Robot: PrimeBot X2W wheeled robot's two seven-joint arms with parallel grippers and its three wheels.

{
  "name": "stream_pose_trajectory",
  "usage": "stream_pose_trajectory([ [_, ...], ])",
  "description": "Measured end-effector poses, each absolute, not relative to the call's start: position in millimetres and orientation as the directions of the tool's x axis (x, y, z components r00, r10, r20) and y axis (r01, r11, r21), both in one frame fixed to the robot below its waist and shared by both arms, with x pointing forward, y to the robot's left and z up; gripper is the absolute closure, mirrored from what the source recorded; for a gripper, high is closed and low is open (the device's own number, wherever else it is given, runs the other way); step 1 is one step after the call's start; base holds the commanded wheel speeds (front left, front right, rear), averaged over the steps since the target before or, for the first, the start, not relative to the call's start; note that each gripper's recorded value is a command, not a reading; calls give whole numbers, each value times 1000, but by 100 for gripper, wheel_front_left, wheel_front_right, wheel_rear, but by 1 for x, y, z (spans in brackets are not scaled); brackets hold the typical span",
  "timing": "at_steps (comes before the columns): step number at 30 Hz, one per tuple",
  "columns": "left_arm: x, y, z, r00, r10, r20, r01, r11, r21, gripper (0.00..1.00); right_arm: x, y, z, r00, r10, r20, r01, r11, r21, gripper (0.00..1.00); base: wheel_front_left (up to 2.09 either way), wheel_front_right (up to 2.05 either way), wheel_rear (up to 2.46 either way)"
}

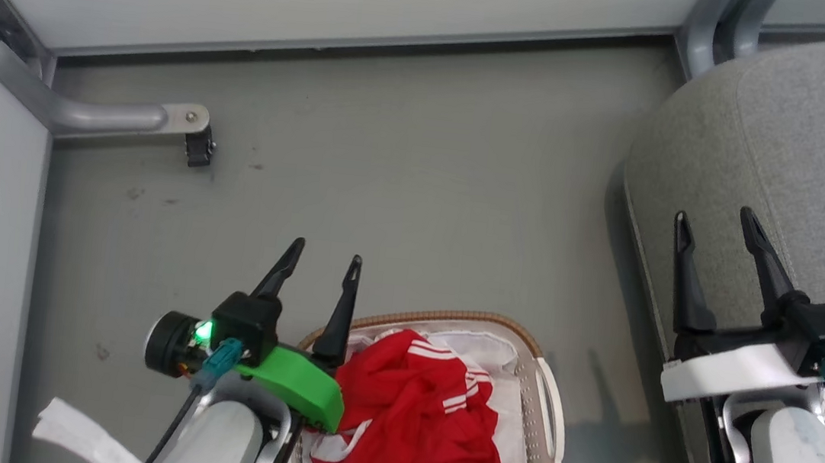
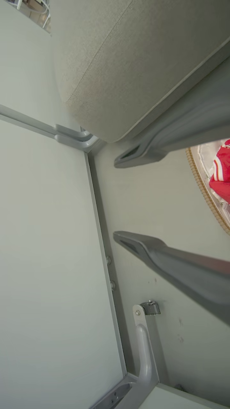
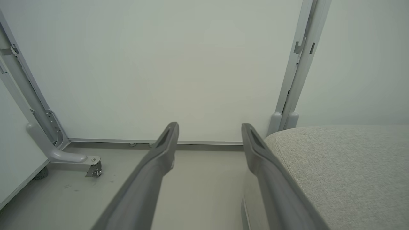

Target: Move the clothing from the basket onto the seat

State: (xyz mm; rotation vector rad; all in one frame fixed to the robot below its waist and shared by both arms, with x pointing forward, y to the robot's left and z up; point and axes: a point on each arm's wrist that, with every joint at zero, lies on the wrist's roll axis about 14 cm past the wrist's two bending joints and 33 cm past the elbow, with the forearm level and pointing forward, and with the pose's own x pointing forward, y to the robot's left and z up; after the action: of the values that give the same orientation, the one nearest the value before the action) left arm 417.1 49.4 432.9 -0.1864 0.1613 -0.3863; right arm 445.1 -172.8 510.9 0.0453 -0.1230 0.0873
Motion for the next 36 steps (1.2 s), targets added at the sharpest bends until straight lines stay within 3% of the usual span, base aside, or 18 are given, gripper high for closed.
stream_pose_trajectory([
  [11, 409, -30, 325, 655, -664, -362, 615, 746, -255, 0, 491, -191, 457, 999, 40, 35, -41, 998, 39, 0, 0, 0, 0],
  [25, 341, -58, 211, 302, -752, -586, 696, 594, -403, 0, 506, -213, 383, 994, -10, -107, 13, 999, 29, 0, 0, 0, 0],
  [36, 325, -60, 169, 209, -735, -645, 647, 599, -472, 0, 508, -222, 352, 986, -26, -165, 29, 999, 17, 0, 0, 0, 0],
])
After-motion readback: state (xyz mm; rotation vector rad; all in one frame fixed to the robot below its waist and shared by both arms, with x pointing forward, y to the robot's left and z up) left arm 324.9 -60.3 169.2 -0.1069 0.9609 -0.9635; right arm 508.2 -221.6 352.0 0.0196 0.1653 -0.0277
